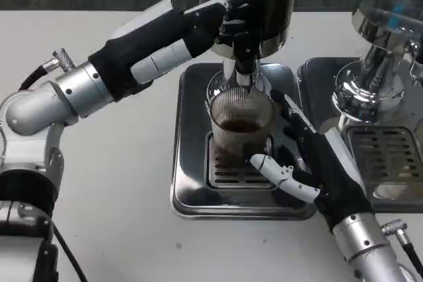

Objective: Grasp the cup under the faucet to collect the drink, then remove the cup.

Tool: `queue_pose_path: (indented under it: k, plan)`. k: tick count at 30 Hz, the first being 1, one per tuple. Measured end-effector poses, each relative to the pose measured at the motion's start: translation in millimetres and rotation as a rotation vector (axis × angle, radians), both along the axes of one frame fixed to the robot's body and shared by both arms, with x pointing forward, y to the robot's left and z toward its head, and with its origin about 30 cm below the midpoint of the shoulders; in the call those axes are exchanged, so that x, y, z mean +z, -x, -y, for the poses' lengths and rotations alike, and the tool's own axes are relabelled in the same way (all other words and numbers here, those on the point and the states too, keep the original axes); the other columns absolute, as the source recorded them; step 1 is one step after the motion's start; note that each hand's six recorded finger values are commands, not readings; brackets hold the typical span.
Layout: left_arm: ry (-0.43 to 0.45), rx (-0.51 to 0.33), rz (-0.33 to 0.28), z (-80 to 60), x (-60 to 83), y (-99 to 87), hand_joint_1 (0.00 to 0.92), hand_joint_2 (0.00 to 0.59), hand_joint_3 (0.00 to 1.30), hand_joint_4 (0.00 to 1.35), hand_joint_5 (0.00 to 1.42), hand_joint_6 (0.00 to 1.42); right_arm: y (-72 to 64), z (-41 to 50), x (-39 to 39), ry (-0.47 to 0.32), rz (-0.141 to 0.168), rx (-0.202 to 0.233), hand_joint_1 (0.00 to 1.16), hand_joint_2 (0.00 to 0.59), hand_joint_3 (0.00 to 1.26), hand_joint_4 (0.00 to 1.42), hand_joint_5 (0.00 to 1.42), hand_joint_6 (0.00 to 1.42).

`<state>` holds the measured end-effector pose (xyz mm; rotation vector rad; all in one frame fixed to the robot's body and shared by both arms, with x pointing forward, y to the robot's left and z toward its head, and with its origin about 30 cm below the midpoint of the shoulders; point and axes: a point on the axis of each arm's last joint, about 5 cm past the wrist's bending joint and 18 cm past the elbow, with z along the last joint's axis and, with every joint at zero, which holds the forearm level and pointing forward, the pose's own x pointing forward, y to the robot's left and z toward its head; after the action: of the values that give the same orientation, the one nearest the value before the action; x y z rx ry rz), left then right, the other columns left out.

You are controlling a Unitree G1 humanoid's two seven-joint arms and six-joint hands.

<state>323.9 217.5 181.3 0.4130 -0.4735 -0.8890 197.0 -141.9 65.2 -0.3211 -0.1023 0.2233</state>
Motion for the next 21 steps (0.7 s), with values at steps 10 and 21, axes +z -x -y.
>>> queue_pose_path:
  k: [10, 21]
  plan:
    - [0.288, -0.039, 0.015, -7.1, 10.2, 1.6, 0.000, 0.077, 0.32, 0.27, 0.31, 0.26, 0.4, 0.2, -0.3, 0.001, -0.001, 0.000, 0.54, 0.244, 0.07, 0.00, 0.01, 0.06]
    - [0.495, -0.057, -0.053, -22.0, 13.5, 12.7, 0.000, 0.066, 0.47, 0.50, 0.56, 0.41, 0.4, 0.6, -0.3, 0.003, -0.001, 0.005, 0.54, 0.244, 0.06, 0.00, 0.01, 0.06]
